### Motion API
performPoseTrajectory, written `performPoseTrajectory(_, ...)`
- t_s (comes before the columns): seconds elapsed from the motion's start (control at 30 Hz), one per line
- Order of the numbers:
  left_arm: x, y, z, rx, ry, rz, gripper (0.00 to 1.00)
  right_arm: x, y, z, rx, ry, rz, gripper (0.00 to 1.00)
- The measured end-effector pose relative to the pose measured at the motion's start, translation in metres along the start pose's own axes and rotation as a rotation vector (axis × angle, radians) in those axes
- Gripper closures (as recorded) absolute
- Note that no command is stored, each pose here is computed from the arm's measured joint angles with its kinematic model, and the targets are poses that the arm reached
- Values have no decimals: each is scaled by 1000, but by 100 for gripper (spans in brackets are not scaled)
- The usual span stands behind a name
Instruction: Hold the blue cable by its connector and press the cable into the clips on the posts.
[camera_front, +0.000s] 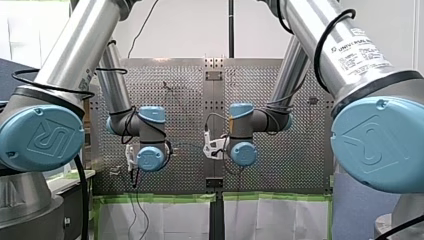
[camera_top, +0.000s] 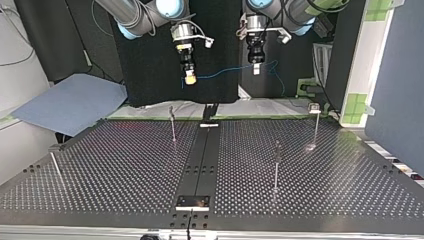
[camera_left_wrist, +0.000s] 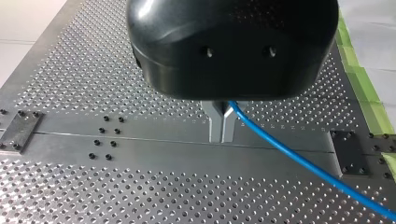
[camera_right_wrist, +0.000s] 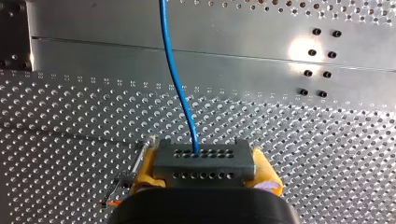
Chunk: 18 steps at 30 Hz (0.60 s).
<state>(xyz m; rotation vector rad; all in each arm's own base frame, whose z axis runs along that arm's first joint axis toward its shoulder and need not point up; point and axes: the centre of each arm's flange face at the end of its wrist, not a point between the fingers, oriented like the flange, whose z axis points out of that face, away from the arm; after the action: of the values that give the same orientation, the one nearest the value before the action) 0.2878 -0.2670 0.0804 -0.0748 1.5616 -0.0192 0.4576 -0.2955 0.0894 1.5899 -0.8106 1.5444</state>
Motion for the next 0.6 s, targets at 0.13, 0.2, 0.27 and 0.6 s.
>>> performPoseTrajectory(0.13, 0, 0, 0, 0, 0, 0, 100, 0, 0, 0, 0, 0, 0, 100)
performPoseTrajectory(0.2, 0, 0, 0, 0, 0, 0, 100, 0, 0, 0, 0, 0, 0, 100)
performPoseTrajectory(0.27, 0, 0, 0, 0, 0, 0, 100, 0, 0, 0, 0, 0, 0, 100)
performPoseTrajectory(0.6, 0, 0, 0, 0, 0, 0, 100, 0, 0, 0, 0, 0, 0, 100)
